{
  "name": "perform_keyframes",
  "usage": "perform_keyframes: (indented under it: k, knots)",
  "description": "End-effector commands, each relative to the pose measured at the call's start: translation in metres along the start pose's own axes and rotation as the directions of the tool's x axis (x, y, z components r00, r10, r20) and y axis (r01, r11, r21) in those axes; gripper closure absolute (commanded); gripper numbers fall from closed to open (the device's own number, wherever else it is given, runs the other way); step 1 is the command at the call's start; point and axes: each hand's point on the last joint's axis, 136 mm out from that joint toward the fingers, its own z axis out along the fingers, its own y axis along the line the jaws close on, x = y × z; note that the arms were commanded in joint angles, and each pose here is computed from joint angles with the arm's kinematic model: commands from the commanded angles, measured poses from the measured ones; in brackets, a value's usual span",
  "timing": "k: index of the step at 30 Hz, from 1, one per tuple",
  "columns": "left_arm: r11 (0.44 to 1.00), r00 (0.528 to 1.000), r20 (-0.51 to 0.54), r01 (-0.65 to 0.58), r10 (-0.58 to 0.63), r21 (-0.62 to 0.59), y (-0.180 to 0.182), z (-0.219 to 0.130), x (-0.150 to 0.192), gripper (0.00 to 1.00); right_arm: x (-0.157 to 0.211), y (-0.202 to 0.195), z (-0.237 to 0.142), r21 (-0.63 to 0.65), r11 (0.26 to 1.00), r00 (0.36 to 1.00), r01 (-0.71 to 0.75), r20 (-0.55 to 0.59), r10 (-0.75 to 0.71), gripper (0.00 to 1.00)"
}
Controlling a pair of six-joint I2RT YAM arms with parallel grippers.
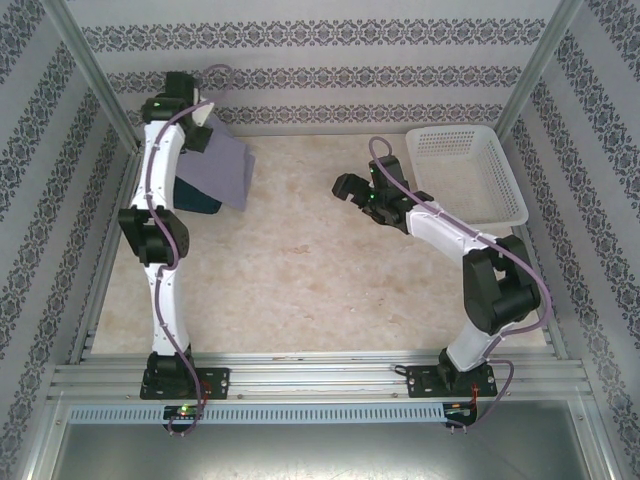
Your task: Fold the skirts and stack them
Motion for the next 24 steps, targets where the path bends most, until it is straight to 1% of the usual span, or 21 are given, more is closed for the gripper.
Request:
perform_keyframes:
  k: [1,3,6,10,14,18,20,21,22,23,24]
  knots:
    - [0.995,0.999,0.036,-0.036,0.032,0.094,0.018,-0.009,0.01,1.0,-0.006,-0.008,-0.003,0.071,0.997,1.0,0.001,-0.009,0.0,0.02]
    - [0.995,0.998,0.06,-0.007,0.001,0.096,0.04,-0.009,0.015,1.0,-0.003,-0.011,-0.005,0.101,0.995,0.999,0.011,-0.032,-0.007,0.02]
    - [0.99,0.992,0.113,0.04,-0.056,0.135,0.067,-0.016,0.021,1.0,0.0,-0.018,-0.009,0.147,0.989,0.999,0.019,-0.044,-0.013,0.02]
    - [0.982,0.986,0.154,0.034,-0.063,0.184,0.085,-0.016,0.032,1.0,0.001,-0.026,-0.011,0.182,0.983,0.999,0.006,-0.035,0.001,0.02]
    - [0.982,0.984,0.157,0.06,-0.089,0.18,0.106,-0.001,0.043,1.0,-0.002,-0.027,-0.012,0.201,0.979,1.0,0.002,-0.03,0.004,0.02]
    - [0.97,0.982,0.147,0.081,-0.117,0.229,0.105,0.019,0.051,1.0,-0.005,-0.027,-0.017,0.216,0.976,1.0,0.004,-0.018,0.0,0.02]
    - [0.974,0.982,0.128,0.111,-0.138,0.198,0.112,0.033,0.054,1.0,-0.006,-0.027,-0.02,0.222,0.975,1.0,0.007,-0.013,-0.004,0.02]
    - [0.979,0.981,0.119,0.136,-0.155,0.152,0.121,0.041,0.056,0.91,-0.007,-0.027,-0.021,0.226,0.974,1.0,0.007,-0.009,-0.005,0.02]
    - [0.981,0.976,0.12,0.172,-0.182,0.085,0.135,0.048,0.055,0.89,-0.007,-0.028,-0.023,0.232,0.973,1.0,0.007,-0.004,-0.006,0.02]
    - [0.981,0.973,0.127,0.19,-0.195,0.048,0.143,0.051,0.054,0.81,-0.008,-0.029,-0.025,0.235,0.972,1.0,0.008,0.0,-0.008,0.02]
    - [0.976,0.966,0.141,0.219,-0.218,0.011,0.152,0.052,0.051,0.6,-0.008,-0.031,-0.027,0.242,0.97,1.0,0.009,0.005,-0.011,0.02]
